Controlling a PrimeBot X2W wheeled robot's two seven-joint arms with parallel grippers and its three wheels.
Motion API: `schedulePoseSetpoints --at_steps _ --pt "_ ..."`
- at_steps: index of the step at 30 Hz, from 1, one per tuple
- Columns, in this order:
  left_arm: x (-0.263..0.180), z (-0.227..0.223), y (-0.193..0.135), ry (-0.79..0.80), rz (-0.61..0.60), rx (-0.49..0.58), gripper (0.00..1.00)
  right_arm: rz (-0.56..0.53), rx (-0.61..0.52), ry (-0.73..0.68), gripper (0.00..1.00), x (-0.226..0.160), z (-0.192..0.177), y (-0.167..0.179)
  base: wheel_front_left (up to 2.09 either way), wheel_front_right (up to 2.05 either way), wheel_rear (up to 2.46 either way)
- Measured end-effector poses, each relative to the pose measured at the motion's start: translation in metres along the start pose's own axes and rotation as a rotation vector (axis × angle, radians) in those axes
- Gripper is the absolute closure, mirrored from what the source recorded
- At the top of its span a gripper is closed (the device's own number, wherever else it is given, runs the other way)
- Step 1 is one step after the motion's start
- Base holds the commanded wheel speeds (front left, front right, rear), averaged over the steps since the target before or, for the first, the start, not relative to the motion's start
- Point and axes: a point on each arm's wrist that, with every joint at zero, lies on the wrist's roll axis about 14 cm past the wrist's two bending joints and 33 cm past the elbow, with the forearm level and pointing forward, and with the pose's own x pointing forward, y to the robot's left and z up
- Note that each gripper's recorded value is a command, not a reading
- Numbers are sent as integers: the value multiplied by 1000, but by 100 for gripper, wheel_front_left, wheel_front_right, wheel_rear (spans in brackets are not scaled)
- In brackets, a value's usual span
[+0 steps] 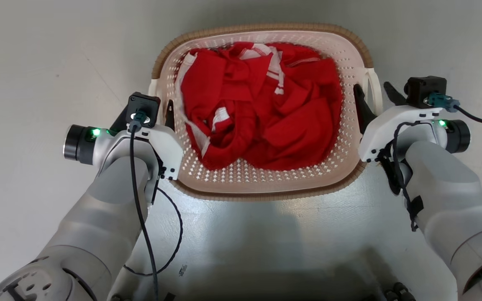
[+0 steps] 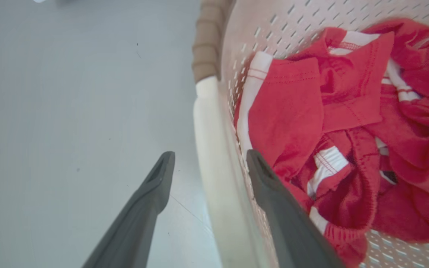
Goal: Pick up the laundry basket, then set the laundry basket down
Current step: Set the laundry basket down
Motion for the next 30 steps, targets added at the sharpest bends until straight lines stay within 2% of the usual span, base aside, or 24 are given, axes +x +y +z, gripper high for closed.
schedulePoseSetpoints --at_steps 16,30 --pt "-15 20 -10 -61 -36 -27 0 35 -23 -40 0 -11 21 14 0 0 0" --pt "-59 38 -14 -116 -8 -29 0 44 -54 -102 0 -56 47 32 0 0 0"
